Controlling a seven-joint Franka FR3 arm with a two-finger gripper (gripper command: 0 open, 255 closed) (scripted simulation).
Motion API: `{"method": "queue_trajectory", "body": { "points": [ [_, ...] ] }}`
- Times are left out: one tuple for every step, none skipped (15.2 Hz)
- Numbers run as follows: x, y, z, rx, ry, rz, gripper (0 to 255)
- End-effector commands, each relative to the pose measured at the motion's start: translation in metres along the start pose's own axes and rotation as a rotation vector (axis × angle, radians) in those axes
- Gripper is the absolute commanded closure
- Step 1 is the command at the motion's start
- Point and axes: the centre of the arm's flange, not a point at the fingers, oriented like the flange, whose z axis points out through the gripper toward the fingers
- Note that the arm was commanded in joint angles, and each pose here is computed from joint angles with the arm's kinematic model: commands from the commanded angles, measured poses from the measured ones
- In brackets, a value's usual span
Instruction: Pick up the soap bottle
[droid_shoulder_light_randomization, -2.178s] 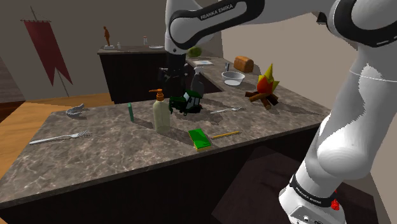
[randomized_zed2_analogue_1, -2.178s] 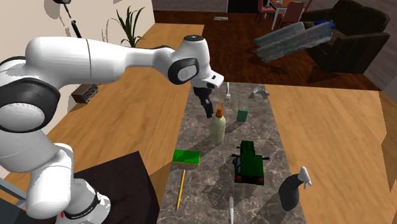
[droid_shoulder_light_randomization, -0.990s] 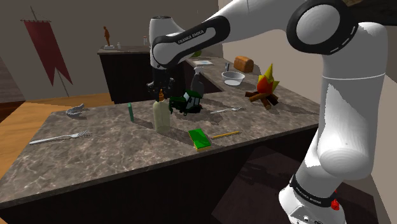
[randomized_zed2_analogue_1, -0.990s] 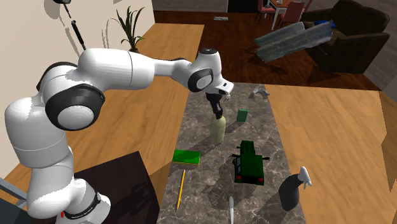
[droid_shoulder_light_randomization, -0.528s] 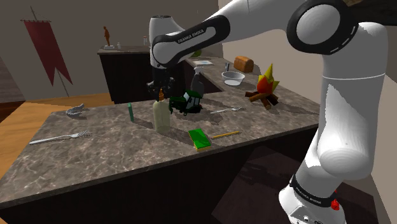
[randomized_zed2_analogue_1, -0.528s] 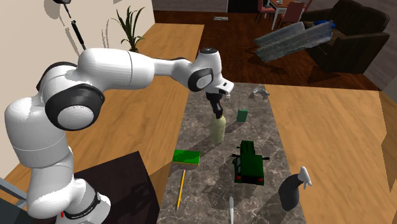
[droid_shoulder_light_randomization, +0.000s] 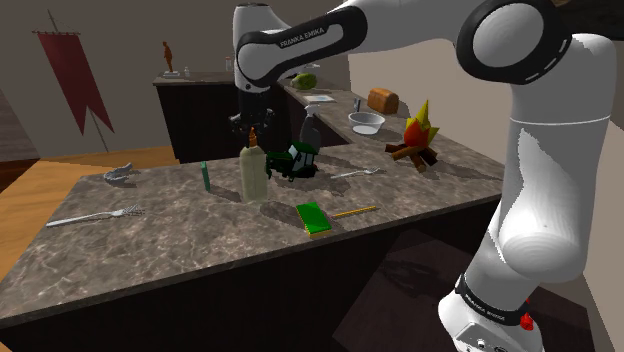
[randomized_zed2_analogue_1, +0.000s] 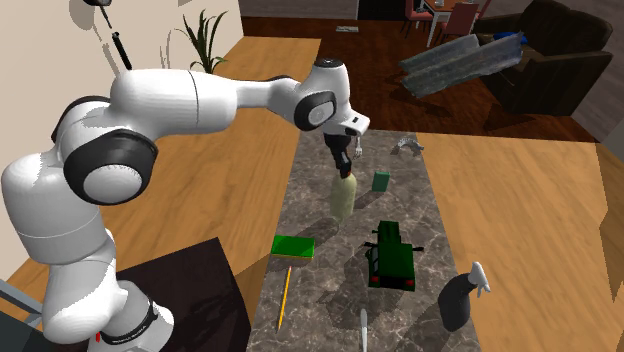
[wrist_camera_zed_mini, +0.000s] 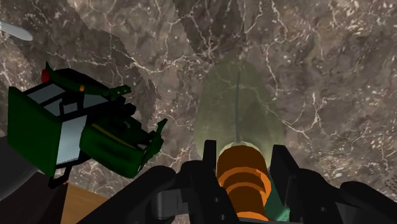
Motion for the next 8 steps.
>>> {"method": "queue_trajectory", "body": {
  "points": [
    [0.002,0.000,-0.011,0.000,0.000,0.000,255],
    [0.003,0.000,-0.016,0.000,0.000,0.000,255],
    [0.004,0.000,-0.021,0.000,0.000,0.000,255],
    [0.004,0.000,-0.026,0.000,0.000,0.000,255],
    [0.005,0.000,-0.032,0.000,0.000,0.000,255],
    [0.006,0.000,-0.037,0.000,0.000,0.000,255],
    [0.006,0.000,-0.038,0.000,0.000,0.000,255],
    [0.006,0.000,-0.038,0.000,0.000,0.000,255]
  ]
}}
